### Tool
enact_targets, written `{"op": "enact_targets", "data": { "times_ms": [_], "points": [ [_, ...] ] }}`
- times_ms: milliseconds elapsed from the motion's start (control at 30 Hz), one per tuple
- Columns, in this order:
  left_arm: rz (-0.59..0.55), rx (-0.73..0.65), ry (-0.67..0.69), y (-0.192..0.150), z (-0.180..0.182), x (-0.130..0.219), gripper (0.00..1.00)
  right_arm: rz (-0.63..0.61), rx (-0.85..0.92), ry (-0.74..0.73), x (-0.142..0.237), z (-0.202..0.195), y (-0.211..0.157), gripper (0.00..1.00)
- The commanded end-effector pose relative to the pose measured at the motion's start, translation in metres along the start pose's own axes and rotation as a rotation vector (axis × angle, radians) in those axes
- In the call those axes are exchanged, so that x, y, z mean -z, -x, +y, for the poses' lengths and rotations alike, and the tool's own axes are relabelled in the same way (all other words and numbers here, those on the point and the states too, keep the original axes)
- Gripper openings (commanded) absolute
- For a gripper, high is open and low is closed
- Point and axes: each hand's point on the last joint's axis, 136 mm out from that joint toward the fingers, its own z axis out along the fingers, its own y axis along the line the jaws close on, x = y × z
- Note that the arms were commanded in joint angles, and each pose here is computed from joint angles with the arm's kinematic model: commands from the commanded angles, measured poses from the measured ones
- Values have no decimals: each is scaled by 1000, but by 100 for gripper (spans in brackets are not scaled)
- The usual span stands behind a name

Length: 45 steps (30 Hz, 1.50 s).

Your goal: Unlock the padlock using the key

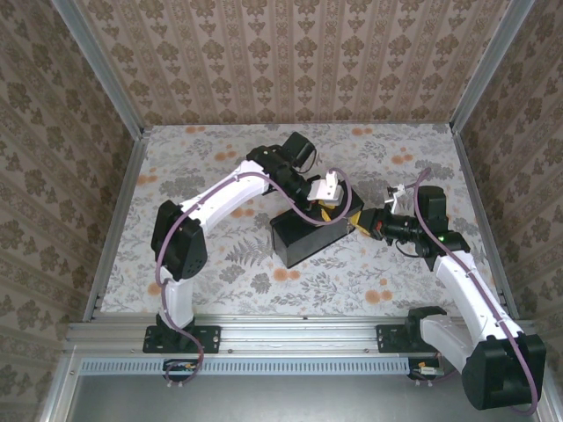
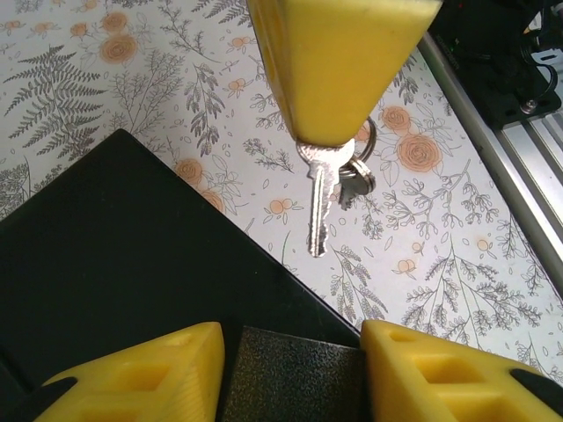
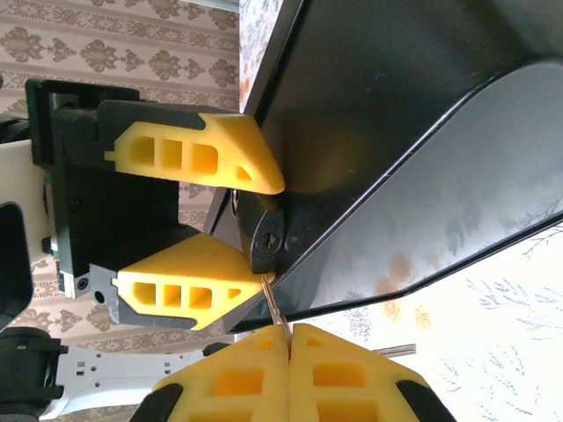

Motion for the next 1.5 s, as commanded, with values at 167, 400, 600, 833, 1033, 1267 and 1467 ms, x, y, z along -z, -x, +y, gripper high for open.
{"op": "enact_targets", "data": {
  "times_ms": [167, 400, 600, 833, 1033, 1267, 1467],
  "points": [
    [-2, -11, -10, -2, -7, 15, 64, 5, 6, 19, 2, 6, 0, 0],
    [16, -8, -34, -10, -7, 14, 59, -3, 6, 20, 1, 5, 1, 0],
    [5, 8, -45, -15, -5, 12, 40, 13, 15, 32, 0, 10, -2, 0],
    [-14, 6, -29, -17, -4, 17, 34, 14, -16, 51, -7, 12, -3, 0],
    [-80, -37, 33, -8, 1, 21, 27, 0, -75, 63, -19, 12, -1, 0],
    [-137, -76, 93, -3, 2, 27, 25, -23, -122, 64, -24, 6, 8, 0],
    [-150, -77, 95, -3, 0, 29, 25, -14, -133, 101, -29, 10, 12, 0]
  ]
}}
